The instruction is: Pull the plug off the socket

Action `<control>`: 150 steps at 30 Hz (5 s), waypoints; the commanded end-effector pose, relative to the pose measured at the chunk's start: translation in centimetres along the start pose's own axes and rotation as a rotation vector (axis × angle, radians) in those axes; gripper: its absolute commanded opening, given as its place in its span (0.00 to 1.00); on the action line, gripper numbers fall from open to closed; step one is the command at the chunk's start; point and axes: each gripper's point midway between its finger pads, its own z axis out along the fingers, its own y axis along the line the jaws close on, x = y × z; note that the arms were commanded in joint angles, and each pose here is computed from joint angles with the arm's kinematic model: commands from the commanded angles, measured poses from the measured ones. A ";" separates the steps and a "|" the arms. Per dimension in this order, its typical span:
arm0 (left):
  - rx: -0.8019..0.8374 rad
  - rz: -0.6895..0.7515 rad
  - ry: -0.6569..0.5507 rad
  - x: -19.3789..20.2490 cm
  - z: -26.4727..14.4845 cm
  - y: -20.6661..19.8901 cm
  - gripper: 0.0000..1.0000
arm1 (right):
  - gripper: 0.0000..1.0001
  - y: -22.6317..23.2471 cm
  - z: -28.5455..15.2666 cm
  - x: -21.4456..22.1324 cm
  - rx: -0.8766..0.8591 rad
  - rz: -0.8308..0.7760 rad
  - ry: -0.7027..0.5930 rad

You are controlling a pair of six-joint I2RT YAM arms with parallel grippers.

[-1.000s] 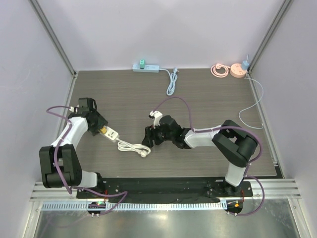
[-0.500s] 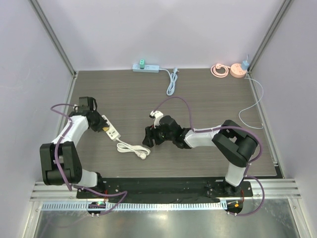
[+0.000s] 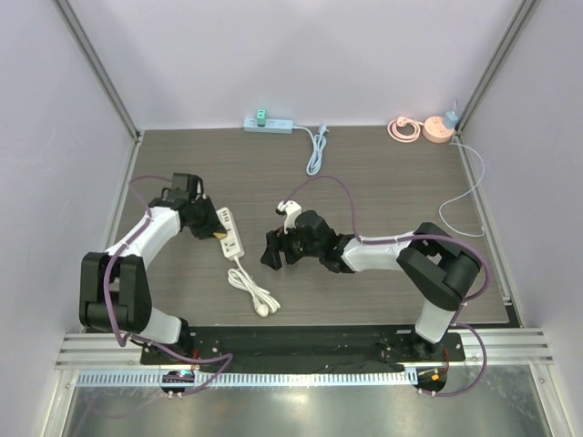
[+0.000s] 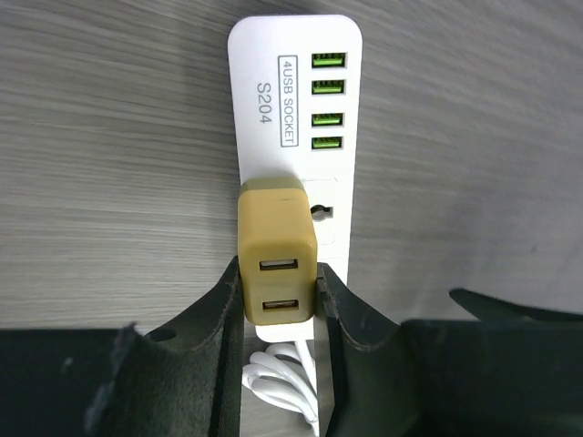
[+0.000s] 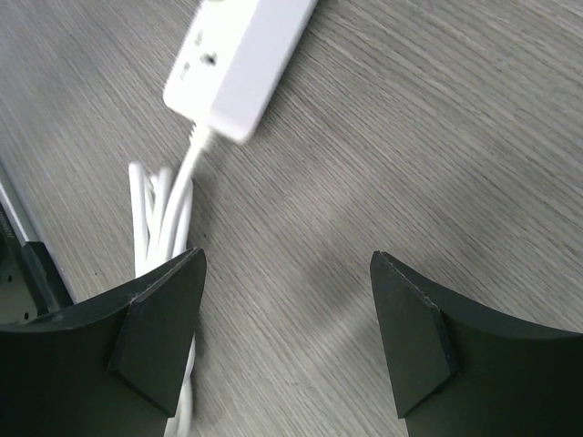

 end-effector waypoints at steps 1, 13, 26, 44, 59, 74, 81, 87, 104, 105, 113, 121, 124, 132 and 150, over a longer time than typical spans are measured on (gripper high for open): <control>0.106 0.134 0.053 1.2 -0.2 -3.6 0.00 | 0.78 2.0 -0.8 -2.6 -0.062 0.000 -0.081; 0.250 0.293 0.167 6.2 -0.2 -8.2 0.00 | 0.76 0.2 -2.2 -3.9 -0.274 0.309 -0.137; 0.290 0.386 0.230 9.1 -0.5 -9.9 0.00 | 0.73 -1.3 -0.4 -2.3 -0.264 0.407 -0.091; 0.411 0.446 0.245 9.7 -1.7 -12.0 0.00 | 0.53 -1.5 0.5 -1.5 -0.358 0.532 -0.107; 0.455 0.475 0.132 8.2 -3.5 -13.1 0.00 | 0.20 -2.9 1.5 -0.2 -0.282 0.562 -0.077; 0.492 0.438 -0.010 6.7 -5.3 -13.8 0.00 | 0.01 -6.4 1.8 1.4 -0.048 0.551 -0.034; 0.463 0.427 -0.059 5.8 -5.5 -13.5 0.00 | 0.01 -7.9 2.4 2.2 0.035 0.549 -0.001; 0.471 0.426 -0.067 5.7 -5.8 -13.6 0.00 | 0.01 -7.5 2.8 2.2 -0.001 0.542 0.014; 0.509 0.405 -0.099 6.0 -7.3 -13.8 0.00 | 0.95 -10.1 -1.9 -2.9 0.212 0.304 -0.072; 0.517 0.399 -0.063 6.7 -7.3 -13.7 0.00 | 0.95 -10.5 -2.4 -3.2 0.238 0.297 -0.087; 0.659 0.361 0.098 12.9 -7.9 -16.6 0.00 | 0.96 -17.0 -9.4 -4.9 0.566 0.313 -0.257; 0.739 0.449 0.254 21.7 -6.3 -21.4 0.00 | 0.97 -19.4 -13.2 -6.1 0.561 0.406 -0.395; 0.760 0.460 0.341 24.5 -4.8 -22.8 0.00 | 0.97 -19.1 -13.2 -5.8 0.538 0.412 -0.405; 0.840 0.435 0.428 26.9 -3.2 -25.0 0.03 | 0.97 -18.9 -13.0 -5.7 0.506 0.412 -0.402; 0.694 0.528 0.295 24.6 -3.8 -23.3 0.61 | 0.97 -19.2 -12.7 -5.4 0.505 0.413 -0.391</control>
